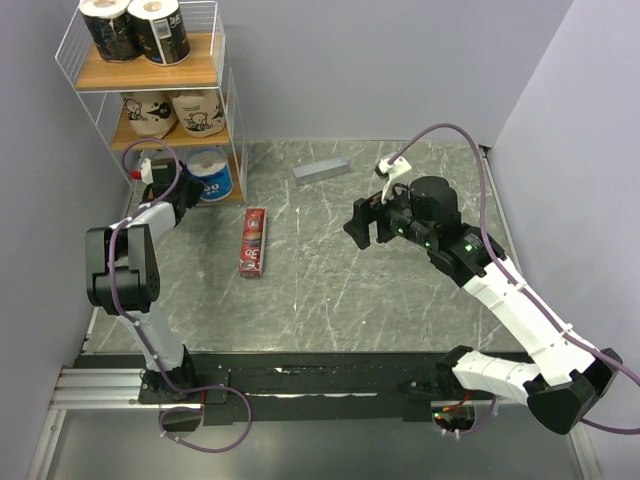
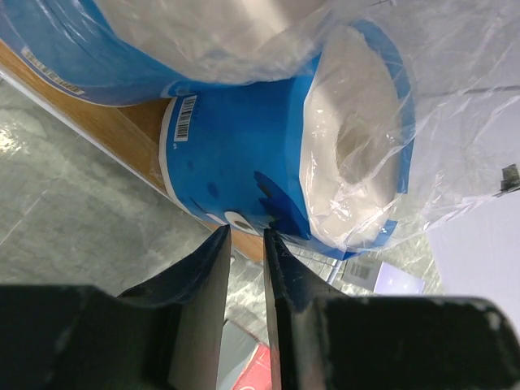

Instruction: Place and organize the paper towels onto the shelf

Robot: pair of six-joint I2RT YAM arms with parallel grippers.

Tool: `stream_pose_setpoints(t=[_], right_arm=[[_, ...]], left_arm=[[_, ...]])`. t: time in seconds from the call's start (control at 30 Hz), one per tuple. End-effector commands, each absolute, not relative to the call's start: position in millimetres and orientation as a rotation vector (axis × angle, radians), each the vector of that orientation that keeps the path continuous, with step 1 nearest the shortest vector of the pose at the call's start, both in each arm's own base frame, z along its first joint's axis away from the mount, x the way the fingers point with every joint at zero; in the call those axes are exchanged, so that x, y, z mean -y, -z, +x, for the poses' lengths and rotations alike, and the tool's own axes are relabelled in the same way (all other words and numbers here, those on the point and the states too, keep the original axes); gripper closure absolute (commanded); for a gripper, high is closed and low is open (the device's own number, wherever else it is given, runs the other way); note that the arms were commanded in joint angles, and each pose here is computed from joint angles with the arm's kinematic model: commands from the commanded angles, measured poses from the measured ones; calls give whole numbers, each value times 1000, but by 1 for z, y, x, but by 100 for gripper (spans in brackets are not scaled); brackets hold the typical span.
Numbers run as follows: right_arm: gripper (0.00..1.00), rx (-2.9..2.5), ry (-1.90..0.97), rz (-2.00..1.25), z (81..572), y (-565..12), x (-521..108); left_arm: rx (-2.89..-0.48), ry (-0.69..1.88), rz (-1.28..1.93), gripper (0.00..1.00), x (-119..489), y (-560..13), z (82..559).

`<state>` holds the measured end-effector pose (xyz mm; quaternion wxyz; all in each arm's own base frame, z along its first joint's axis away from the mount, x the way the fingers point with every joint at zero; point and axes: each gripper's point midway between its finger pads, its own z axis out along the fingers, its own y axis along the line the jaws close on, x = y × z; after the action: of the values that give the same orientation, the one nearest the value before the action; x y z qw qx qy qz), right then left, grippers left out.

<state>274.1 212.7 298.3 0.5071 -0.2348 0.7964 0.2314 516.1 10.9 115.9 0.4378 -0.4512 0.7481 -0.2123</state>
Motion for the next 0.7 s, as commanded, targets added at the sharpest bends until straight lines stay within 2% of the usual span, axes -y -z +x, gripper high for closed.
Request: stream_pose_setpoints(t=[0.0, 0.33, 0.53, 0.67], right_arm=[[10, -1830, -559, -543, 280, -332, -213], [10, -1837, -589, -531, 272, -337, -211], [10, -1861, -619, -504, 263, -331, -208], [9, -1914, -611, -476, 260, -319, -204]], left_arm=[[-1769, 543, -1105, 71, -7, -136, 537], [-1763, 578, -1095, 69, 9, -140, 547], [-1773, 545, -1083, 69, 6, -157, 523], [-1763, 568, -1029, 64, 12, -177, 489]])
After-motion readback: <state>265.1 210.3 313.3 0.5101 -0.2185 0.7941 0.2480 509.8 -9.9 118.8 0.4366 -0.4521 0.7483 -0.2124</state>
